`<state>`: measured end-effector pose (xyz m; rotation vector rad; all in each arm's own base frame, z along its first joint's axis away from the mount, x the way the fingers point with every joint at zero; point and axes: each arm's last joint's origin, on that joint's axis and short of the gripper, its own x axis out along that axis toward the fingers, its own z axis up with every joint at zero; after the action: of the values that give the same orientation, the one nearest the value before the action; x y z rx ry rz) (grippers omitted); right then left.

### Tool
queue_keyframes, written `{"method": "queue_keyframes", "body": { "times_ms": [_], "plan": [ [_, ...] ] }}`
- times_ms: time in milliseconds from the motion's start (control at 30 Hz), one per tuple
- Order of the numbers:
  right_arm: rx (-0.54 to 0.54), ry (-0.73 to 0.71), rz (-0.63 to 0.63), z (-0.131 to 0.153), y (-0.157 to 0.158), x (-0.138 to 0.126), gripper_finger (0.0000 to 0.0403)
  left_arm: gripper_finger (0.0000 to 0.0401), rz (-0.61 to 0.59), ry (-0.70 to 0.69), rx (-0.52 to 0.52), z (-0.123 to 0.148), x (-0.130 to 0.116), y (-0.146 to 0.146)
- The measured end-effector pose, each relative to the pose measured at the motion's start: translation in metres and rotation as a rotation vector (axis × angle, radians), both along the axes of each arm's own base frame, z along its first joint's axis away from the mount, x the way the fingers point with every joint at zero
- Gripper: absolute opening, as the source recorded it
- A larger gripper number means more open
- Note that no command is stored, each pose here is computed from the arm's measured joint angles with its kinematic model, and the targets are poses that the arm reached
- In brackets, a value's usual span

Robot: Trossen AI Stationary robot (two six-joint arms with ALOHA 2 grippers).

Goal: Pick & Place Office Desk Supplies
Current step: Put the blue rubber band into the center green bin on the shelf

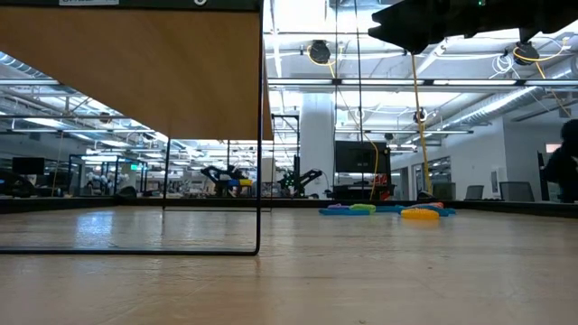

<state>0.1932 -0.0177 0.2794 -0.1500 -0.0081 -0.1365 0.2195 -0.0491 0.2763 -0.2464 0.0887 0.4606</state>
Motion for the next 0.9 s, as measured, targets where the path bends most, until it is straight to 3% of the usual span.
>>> {"method": "queue_keyframes", "body": {
  "times_ms": [233, 500, 700, 900],
  "plan": [
    [0.000, 0.000, 0.000, 0.000, 0.000, 0.000, 0.0242, 0.0108, 0.182, -0.073, -0.058, 0.002, -0.002, 0.004],
    [0.000, 0.000, 0.000, 0.000, 0.000, 0.000, 0.0243, 0.0182, 0.170, -0.163, -0.154, 0.007, -0.001, 0.004],
    [0.000, 0.001, 0.000, 0.000, 0.000, 0.000, 0.0241, 0.0203, 0.175, -0.202, -0.203, 0.008, -0.001, 0.004],
    [0.000, 0.001, 0.000, 0.000, 0.000, 0.000, 0.0244, 0.0199, 0.180, -0.245, -0.220, 0.012, -0.001, 0.004]
  ]
}}
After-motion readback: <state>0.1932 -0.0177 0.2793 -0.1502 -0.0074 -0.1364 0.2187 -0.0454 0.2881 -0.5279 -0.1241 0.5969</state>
